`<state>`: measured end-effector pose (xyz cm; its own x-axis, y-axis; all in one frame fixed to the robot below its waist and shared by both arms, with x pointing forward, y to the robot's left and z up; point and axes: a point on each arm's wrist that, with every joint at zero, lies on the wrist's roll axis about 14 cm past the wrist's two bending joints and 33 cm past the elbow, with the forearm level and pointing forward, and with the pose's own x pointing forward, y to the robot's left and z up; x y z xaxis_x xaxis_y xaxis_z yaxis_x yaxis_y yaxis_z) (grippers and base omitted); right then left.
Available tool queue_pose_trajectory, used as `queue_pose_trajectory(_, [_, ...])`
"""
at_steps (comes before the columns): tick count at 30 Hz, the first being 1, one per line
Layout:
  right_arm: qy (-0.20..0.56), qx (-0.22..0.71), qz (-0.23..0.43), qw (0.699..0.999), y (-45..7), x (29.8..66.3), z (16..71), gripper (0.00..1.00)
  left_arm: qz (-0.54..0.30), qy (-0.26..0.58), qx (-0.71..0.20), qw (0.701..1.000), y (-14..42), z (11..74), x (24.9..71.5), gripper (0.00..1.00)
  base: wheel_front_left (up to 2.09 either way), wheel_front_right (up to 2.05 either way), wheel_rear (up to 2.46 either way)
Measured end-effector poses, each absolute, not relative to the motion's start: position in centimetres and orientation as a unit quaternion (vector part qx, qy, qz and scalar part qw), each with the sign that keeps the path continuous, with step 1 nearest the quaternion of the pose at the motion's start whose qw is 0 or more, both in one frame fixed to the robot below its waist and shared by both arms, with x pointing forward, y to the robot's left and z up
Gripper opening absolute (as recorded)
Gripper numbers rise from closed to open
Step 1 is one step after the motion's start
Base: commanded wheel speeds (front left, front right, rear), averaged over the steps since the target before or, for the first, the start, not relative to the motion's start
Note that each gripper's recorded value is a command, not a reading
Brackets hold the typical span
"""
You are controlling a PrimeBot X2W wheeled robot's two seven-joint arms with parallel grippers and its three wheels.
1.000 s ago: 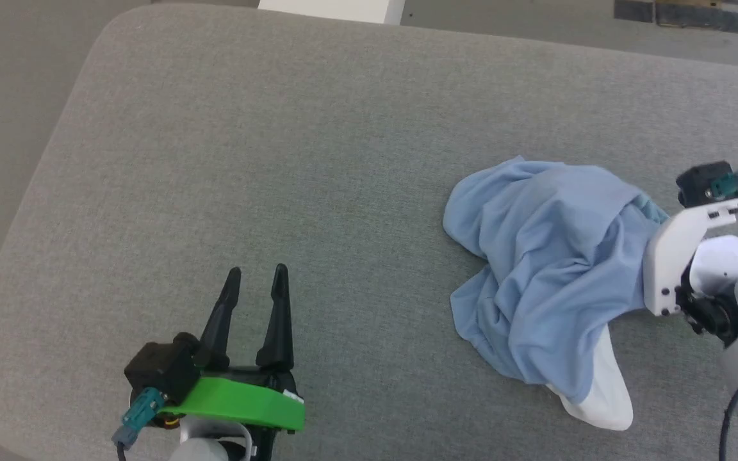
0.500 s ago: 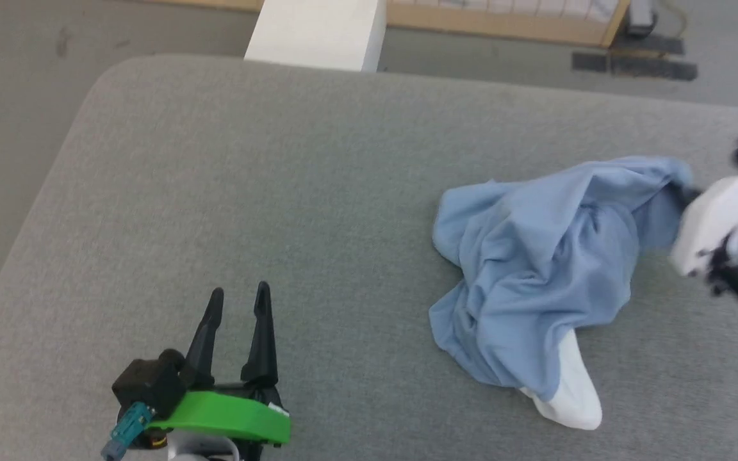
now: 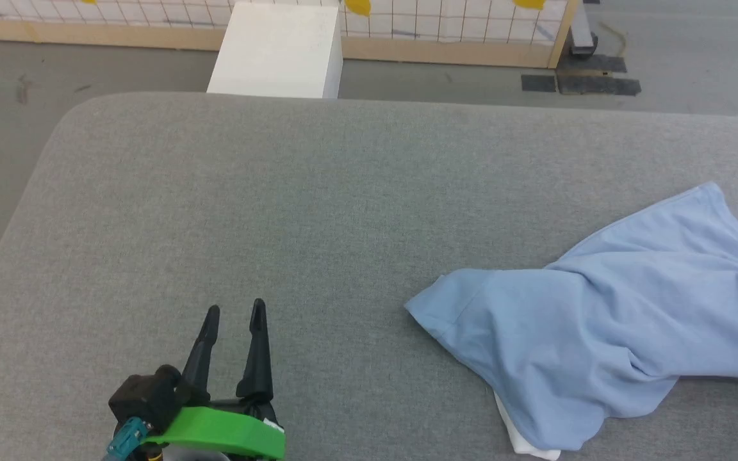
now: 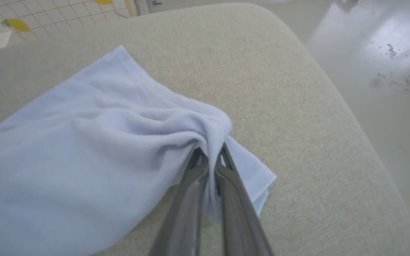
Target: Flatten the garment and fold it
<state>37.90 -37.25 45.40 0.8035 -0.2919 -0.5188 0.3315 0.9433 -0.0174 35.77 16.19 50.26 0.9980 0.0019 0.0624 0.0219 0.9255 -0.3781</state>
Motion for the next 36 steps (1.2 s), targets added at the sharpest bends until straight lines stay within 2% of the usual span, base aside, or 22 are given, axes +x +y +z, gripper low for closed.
queue_pose_trajectory(3, [0.33,0.073,-0.17,0.926,-35.4,34.2,40.5,0.0,-0.004,-0.023,-0.192,0.981,16.3,49.7,35.8,1.0,0.0,0.0,0.0])
queue_pose_trajectory(6, [0.361,0.081,-0.168,0.913,-34.1,32.2,38.0,0.0,-0.004,-0.017,-0.19,0.982,16.3,49.3,35.8,1.0,0.0,0.0,0.0])
queue_pose_trajectory(7, [0.361,0.082,-0.169,0.914,-33.9,32.1,37.9,0.05,-0.004,-0.016,-0.19,0.982,16.3,49.3,35.9,1.0,0.0,0.0,0.0])
queue_pose_trajectory(8, [0.356,0.078,-0.168,0.916,-33.8,32.2,38.0,0.38,-0.005,-0.015,-0.19,0.982,16.2,49.2,35.9,1.0,0.0,0.0,0.0])
queue_pose_trajectory(9, [0.35,0.075,-0.166,0.919,-33.7,32.4,38.2,0.84,-0.007,-0.015,-0.19,0.982,16.1,49.2,35.9,1.0,0.0,0.0,0.0])
queue_pose_trajectory(10, [0.344,0.075,-0.164,0.921,-33.7,32.6,38.4,1.0,-0.008,-0.014,-0.19,0.982,16.0,49.2,35.9,1.0,0.0,0.0,0.0])
queue_pose_trajectory(14, [0.301,0.069,-0.141,0.941,-32.7,34.7,41.1,1.0,-0.016,-0.015,-0.192,0.981,15.6,49.3,35.9,1.0,0.0,0.0,0.0])
queue_pose_trajectory(19, [0.188,0.064,-0.085,0.976,-30.8,39.9,49.5,1.0,-0.021,-0.018,-0.194,0.981,15.2,49.6,35.7,1.0,0.0,0.0,0.0])
queue_pose_trajectory(23, [0.15,0.038,-0.043,0.987,-28.8,42.9,54.3,1.0,-0.02,-0.018,-0.196,0.98,15.2,49.6,35.6,1.0,0.0,0.0,0.0])
queue_pose_trajectory(27, [0.177,0.016,-0.022,0.984,-27.5,45.0,54.5,1.0,-0.016,-0.014,-0.193,0.981,15.5,49.2,35.8,1.0,0.0,0.0,0.0])
queue_pose_trajectory(32, [0.294,0.016,-0.016,0.955,-26.3,46.5,49.0,1.0,-0.019,-0.016,-0.179,0.984,15.4,49.4,36.6,1.0,0.0,0.0,0.0])
queue_pose_trajectory(36, [0.357,0.004,-0.018,0.934,-25.7,47.4,45.0,1.0,-0.021,-0.018,-0.177,0.984,15.3,49.4,37.3,1.0,0.0,0.0,0.0])
